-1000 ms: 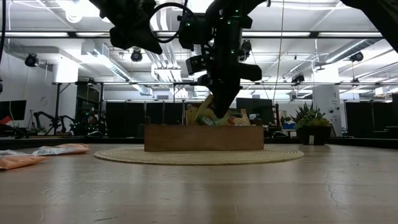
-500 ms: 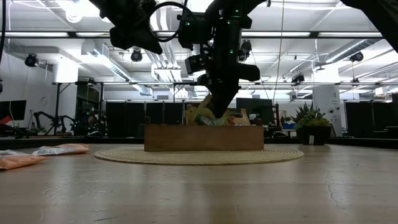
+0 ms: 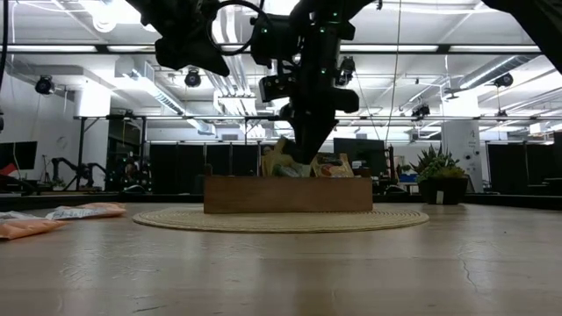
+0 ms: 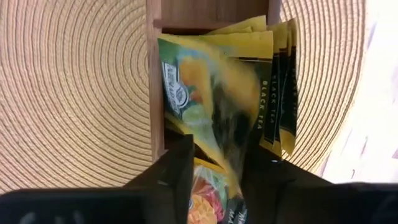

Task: Pick & Place Tea
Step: Put the yellow tea bag into the middle section of the wooden organizer

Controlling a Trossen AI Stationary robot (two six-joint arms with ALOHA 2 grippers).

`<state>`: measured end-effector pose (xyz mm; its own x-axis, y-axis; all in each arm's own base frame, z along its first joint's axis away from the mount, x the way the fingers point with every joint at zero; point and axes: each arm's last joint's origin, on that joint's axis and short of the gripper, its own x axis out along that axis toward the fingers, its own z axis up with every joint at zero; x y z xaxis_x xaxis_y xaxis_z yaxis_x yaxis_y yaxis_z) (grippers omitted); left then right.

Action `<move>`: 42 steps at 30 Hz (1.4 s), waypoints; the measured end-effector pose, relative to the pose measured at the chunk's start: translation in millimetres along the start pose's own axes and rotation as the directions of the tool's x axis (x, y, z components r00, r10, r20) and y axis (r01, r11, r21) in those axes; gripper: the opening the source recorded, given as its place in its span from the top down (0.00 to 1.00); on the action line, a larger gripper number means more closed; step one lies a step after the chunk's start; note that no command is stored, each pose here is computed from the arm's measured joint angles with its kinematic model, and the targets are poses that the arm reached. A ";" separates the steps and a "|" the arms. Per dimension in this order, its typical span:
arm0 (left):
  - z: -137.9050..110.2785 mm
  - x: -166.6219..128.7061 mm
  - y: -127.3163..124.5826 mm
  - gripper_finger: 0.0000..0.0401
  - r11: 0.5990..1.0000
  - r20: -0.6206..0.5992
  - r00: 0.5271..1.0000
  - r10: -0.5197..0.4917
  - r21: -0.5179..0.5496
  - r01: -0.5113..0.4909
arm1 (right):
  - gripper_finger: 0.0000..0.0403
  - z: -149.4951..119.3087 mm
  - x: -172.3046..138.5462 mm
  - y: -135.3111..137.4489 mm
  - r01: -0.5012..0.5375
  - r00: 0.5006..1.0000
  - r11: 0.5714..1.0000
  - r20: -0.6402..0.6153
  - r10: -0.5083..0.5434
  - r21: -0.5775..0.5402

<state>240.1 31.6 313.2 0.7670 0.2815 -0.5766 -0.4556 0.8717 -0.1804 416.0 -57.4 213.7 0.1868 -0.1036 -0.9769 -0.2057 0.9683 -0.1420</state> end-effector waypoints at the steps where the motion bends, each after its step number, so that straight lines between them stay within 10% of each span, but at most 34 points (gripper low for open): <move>1: 0.0 0.0 0.0 1.00 1.000 0.000 1.000 0.000 0.000 0.000 | 0.70 0.1 -0.8 0.0 0.001 1.000 1.000 0.004 -0.001 0.004; 25: 2.0 7.5 -6.7 1.00 0.990 -0.016 0.990 -0.138 -0.010 0.138 | 0.58 -20.8 -97.0 0.3 0.036 0.974 0.986 0.214 -0.071 0.164; 42: -8.7 75.5 -20.4 1.00 0.977 -0.091 0.973 -0.213 0.009 0.215 | 0.98 -81.7 -214.8 11.8 0.049 0.858 0.931 0.462 -0.225 0.362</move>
<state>303.4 31.6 266.4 0.8022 0.0517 -0.5948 -0.2762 0.9153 -0.2930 295.0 -42.2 408.8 0.6507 -0.2019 -0.7320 0.1659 0.9785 -0.1224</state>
